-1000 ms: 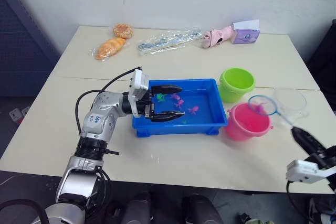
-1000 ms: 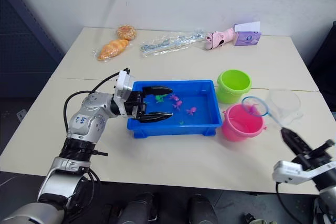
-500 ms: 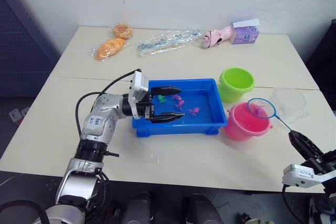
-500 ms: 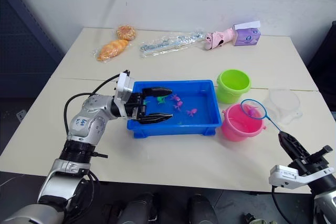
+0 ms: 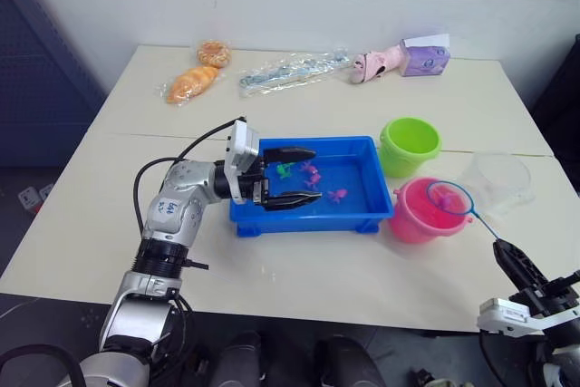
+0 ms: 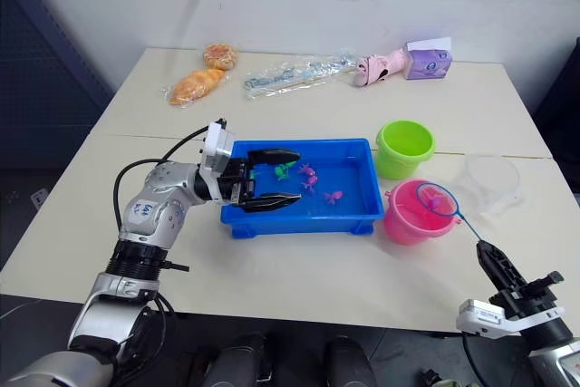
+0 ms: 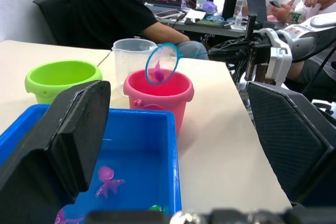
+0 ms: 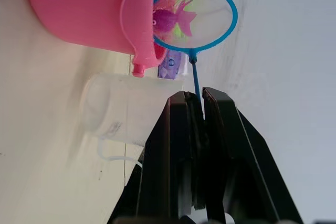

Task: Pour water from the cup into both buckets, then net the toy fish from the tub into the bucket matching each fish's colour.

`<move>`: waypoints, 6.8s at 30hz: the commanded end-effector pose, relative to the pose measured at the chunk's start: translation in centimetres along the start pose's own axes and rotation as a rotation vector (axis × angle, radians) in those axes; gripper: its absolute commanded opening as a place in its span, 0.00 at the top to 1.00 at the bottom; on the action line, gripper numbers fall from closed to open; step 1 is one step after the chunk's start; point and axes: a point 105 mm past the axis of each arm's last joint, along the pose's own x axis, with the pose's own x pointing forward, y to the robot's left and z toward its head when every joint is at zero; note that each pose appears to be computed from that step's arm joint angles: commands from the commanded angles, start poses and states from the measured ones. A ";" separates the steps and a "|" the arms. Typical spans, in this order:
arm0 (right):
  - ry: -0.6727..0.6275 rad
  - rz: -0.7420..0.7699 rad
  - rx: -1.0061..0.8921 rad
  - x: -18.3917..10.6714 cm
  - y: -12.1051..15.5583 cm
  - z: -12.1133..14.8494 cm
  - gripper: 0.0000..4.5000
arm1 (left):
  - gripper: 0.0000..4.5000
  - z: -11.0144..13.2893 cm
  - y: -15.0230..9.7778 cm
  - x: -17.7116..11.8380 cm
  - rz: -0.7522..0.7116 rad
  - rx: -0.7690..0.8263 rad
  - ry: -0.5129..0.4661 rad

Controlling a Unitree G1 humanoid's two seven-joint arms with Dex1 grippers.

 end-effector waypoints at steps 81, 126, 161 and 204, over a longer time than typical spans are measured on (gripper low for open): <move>-0.091 0.079 0.007 1.5 -0.2 2.0 1.00 | 0.02 -0.1 -0.5 0.1 0.022 0.047 -0.013; -0.388 0.563 0.877 13.6 -8.6 9.0 1.00 | 0.02 1.2 -0.5 -13.0 0.251 0.049 0.202; -0.624 0.907 0.291 16.1 -6.6 9.8 1.00 | 0.02 0.2 -2.0 -8.4 0.058 0.018 0.214; -0.008 0.292 0.246 1.6 -6.9 -1.6 1.00 | 0.02 -0.7 -1.4 -3.3 -0.123 0.006 0.086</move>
